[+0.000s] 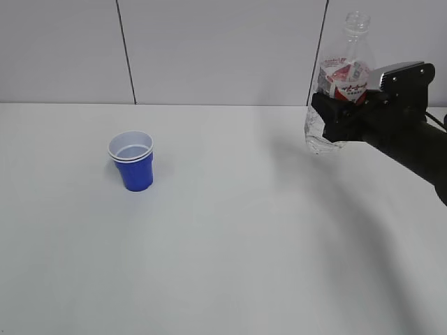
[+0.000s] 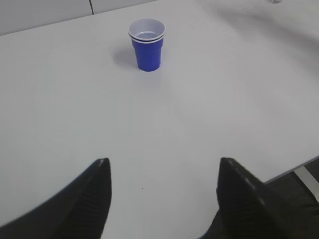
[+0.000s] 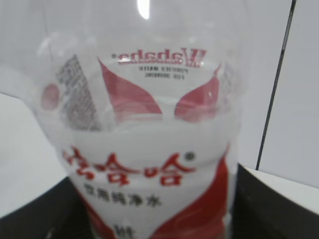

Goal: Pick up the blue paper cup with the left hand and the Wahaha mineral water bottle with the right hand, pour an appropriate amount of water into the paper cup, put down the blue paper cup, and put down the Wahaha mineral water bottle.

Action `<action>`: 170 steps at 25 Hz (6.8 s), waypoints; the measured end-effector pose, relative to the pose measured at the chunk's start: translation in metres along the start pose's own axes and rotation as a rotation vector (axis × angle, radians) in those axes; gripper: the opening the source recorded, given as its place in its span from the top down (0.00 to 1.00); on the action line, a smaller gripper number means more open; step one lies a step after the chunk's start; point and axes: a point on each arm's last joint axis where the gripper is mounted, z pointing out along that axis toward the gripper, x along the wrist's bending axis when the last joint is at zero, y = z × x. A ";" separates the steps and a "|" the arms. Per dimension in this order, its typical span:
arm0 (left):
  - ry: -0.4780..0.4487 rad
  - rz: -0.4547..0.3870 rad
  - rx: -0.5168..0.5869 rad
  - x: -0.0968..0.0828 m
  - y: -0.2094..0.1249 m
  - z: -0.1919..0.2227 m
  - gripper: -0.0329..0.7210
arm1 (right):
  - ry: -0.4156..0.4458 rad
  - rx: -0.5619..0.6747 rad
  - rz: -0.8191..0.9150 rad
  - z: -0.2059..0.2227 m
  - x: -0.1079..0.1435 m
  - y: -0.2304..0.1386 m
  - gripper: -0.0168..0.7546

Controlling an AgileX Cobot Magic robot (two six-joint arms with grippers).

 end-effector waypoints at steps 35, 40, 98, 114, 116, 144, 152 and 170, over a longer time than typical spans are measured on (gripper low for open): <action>0.000 0.000 0.000 0.000 0.000 0.000 0.32 | 0.004 0.040 0.124 0.015 0.003 -0.071 0.40; 0.000 0.000 0.000 0.000 0.000 0.000 0.32 | -0.007 0.023 0.136 0.015 0.003 -0.074 0.40; 0.000 0.000 -0.002 0.000 0.000 0.000 0.34 | -0.001 0.116 0.086 -0.001 0.009 -0.072 0.13; 0.000 0.000 -0.002 0.000 0.000 0.000 0.35 | -0.016 0.219 0.137 -0.031 0.020 -0.088 0.14; 0.000 0.000 -0.002 0.000 0.000 0.000 0.35 | -0.029 0.223 0.143 -0.035 0.021 -0.086 0.14; 0.000 0.000 -0.002 0.000 0.000 0.000 0.35 | -0.058 0.161 0.059 -0.148 0.043 0.073 0.21; 0.000 0.000 -0.002 0.000 0.000 0.000 0.35 | -0.178 0.151 0.009 -0.197 0.047 0.109 0.21; -0.001 -0.001 -0.002 0.000 0.000 0.000 0.35 | -0.604 0.098 -0.392 -0.286 0.038 0.144 0.22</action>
